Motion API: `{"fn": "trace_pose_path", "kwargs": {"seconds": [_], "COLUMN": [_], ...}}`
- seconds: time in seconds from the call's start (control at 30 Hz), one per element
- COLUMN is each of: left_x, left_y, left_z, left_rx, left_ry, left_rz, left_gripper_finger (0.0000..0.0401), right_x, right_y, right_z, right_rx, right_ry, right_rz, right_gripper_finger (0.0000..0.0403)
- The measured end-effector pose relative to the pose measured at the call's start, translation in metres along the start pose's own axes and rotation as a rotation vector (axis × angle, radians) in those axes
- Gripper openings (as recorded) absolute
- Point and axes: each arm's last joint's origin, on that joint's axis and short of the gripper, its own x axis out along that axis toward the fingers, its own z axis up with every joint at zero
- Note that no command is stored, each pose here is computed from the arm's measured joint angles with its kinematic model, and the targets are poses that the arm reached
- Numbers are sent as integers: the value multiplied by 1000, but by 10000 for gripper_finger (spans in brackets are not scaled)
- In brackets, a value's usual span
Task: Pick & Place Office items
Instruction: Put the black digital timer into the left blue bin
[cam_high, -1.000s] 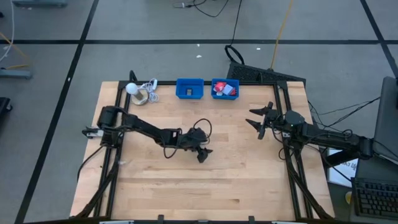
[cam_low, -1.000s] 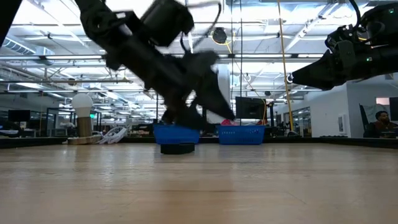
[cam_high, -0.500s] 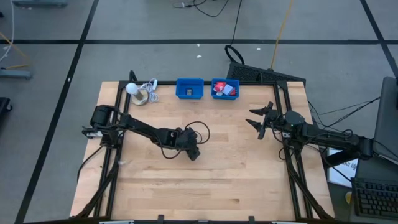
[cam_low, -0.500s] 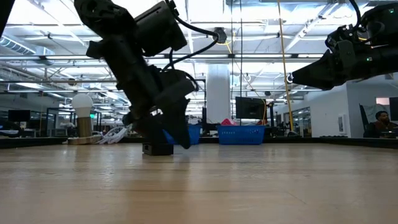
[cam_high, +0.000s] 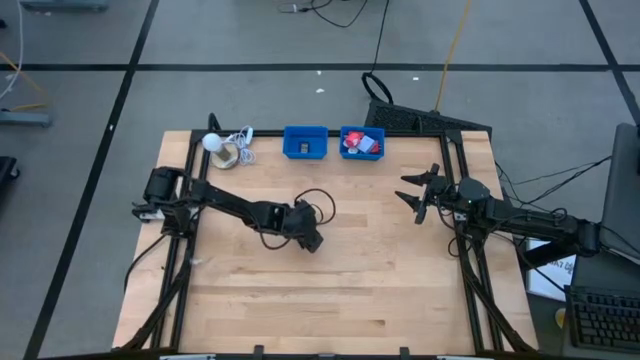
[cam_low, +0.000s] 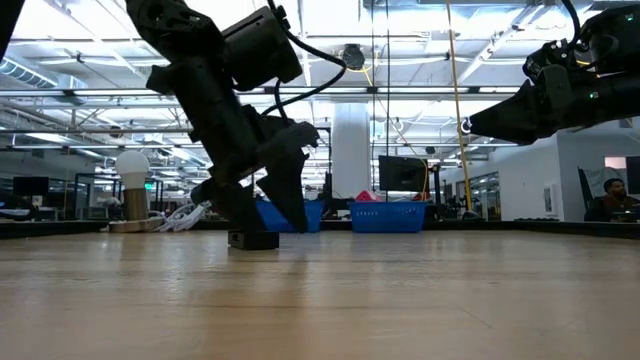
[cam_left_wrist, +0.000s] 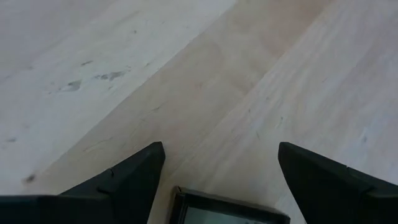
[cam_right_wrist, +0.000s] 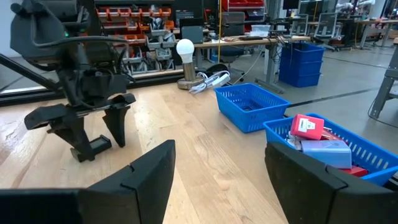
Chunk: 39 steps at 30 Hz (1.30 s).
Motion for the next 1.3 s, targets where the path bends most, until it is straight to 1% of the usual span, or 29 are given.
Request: {"fn": "trace_pose_path", "kwargs": {"seconds": [0.07, 0.2, 0.23, 0.33, 0.4, 0.57, 0.6, 0.63, 0.73, 0.77, 0.87, 1.03, 1.17, 1.3], "left_x": [-2, -10, -14, -29, -39, -45, -46, -46, -47, -47, -48, -47, -47, -48], "left_y": [1, 3, 4, 6, 7, 7, 7, 8, 9, 9, 9, 5, -2, -2], "left_z": [3, 8, 9, 12, 13, 4, 1, -4, -14, -16, -19, -17, -15, -15], "left_rx": [38, 186, 205, 230, 267, 388, 375, 320, 77, 13, -114, -209, -210, -213], "left_ry": [7, 12, 11, 3, -1, 48, 80, 120, 191, 206, 250, 224, 165, 117], "left_rz": [-15, -57, -61, -60, -57, -31, -30, -25, 31, 43, 49, 19, -25, 2], "left_gripper_finger": [326, 326, 326, 326, 326, 326, 326, 326, 326, 326, 326, 326, 326, 326], "right_x": [0, 0, 0, 0, 0, 0, 0, 0, 0, 0, 0, 0, 0, 0], "right_y": [0, 0, 0, 0, 0, 0, 0, 0, 0, 0, 0, 0, 0, 0], "right_z": [0, 0, 0, 0, 0, 0, 0, 0, 0, 0, 0, 0, 0, 0], "right_rx": [0, 0, 0, 0, 0, 0, 0, 0, 0, 0, 0, 0, 0, 0], "right_ry": [0, 0, 0, 0, 1, 4, 3, 3, 2, 3, 3, 3, 3, 3], "right_rz": [0, 0, 0, 0, 0, 0, 0, 0, 0, 0, 0, 0, 0, 0], "right_gripper_finger": [238, 238, 238, 238, 238, 238, 238, 238, 238, 238, 238, 238, 238, 238]}}
